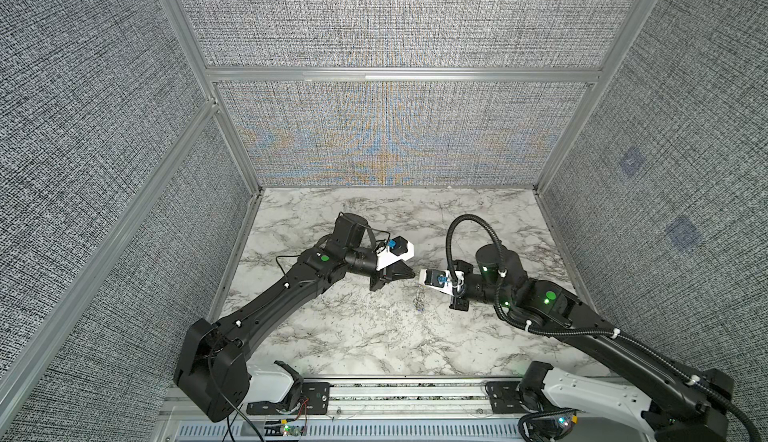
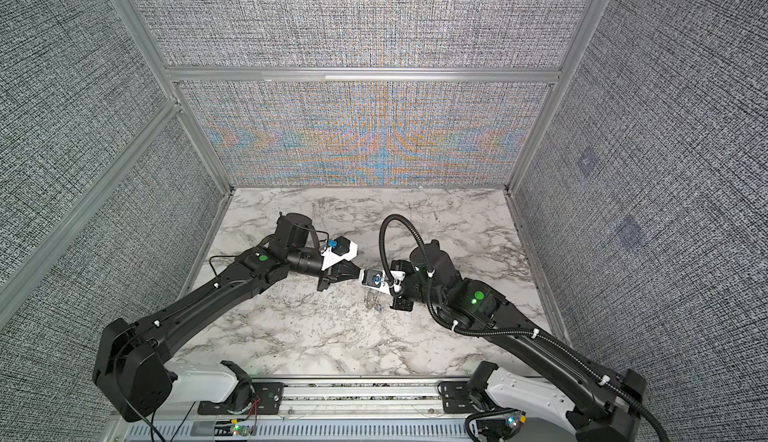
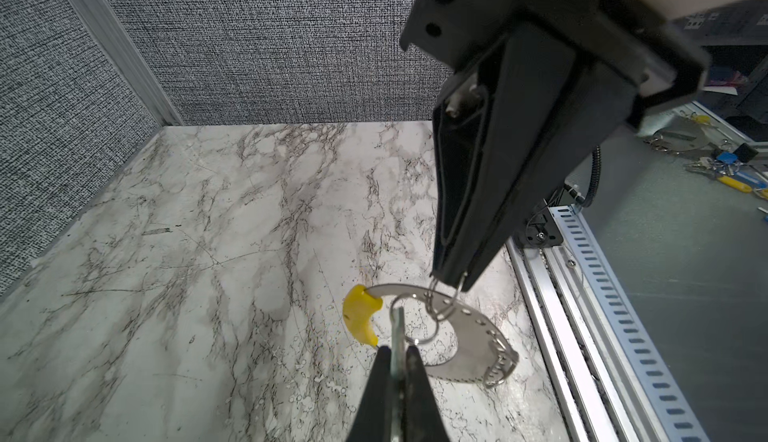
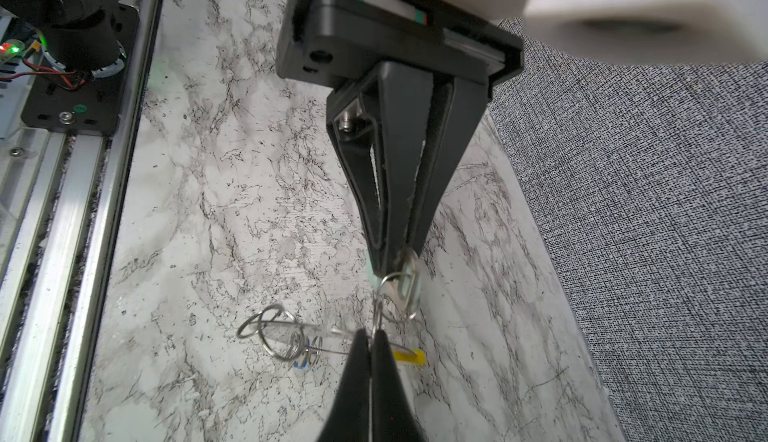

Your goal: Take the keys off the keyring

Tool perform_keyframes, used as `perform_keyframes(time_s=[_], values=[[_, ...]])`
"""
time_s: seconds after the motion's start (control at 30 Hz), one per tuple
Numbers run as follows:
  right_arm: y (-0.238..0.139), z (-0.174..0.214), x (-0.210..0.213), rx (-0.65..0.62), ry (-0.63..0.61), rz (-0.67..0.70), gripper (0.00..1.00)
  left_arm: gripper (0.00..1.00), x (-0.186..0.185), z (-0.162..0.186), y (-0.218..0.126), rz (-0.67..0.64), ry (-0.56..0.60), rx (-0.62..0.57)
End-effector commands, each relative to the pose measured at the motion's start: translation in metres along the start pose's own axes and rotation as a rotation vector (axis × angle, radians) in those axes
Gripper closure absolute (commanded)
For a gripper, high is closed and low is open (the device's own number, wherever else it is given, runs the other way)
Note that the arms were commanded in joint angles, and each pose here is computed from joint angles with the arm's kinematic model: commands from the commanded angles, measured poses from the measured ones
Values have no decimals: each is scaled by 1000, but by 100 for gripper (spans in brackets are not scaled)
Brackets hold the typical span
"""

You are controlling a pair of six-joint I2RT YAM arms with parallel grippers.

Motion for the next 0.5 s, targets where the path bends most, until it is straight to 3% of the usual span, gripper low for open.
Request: perform_keyframes(time_s=[0.0, 0.47], values=[[0, 0, 3, 2, -3, -32, 100, 100, 2, -5, -3, -9, 12, -8], [-9, -16, -1, -177, 103, -60, 100, 100, -6, 2, -4, -31, 29, -18]])
Point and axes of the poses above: each gripper's point midway between its finger pads, its own y axis out along the fingers, its own x axis along the line the jaws close on, z = x × y, the point moved 9 cm from there along -y, back along the fingers, and after that the axes turned 14 degrees about y, right-handed, at the moved point
